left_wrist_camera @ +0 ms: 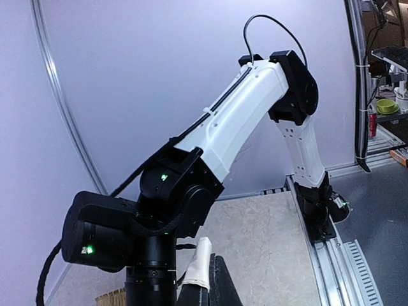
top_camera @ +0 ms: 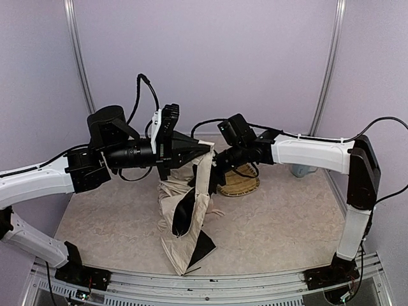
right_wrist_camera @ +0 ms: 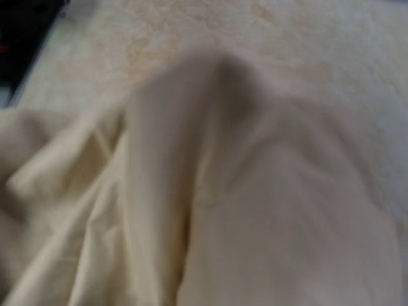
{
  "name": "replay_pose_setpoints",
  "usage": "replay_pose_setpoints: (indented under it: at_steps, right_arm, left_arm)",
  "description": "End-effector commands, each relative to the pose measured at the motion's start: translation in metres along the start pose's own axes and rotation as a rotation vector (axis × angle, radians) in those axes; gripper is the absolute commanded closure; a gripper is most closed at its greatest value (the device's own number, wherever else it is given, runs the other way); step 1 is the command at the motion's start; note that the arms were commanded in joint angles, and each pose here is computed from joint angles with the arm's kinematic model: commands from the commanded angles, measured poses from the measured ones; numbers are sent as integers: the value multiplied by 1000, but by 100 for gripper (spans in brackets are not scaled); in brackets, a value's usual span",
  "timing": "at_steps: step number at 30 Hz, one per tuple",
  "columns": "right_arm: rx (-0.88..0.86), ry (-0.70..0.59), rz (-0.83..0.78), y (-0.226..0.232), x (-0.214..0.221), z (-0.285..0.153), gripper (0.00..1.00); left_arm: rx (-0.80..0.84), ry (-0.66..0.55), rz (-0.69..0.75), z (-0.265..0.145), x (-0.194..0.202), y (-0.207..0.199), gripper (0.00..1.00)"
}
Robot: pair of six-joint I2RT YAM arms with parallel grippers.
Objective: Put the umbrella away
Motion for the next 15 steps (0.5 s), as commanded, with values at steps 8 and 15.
replay_pose_setpoints:
  at_steps: [8, 15]
  right_arm:
    - [236, -134, 0, -29, -26, -69, 0]
    - [210, -256, -101, 7, -34, -96, 2]
  left_arm:
    - [-294, 53, 18, -42, -18, 43, 100]
    - [-372, 97, -87, -56, 7, 59, 100]
Point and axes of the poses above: each gripper's point midway between its finger pads, its own z axis out along the fingers, its own y axis along the line the jaws close on, x = y × z, the point moved 4 cm from there along -z, back along the fingers, and after that the axes turned 12 degrees about z, right-handed, at the moved point
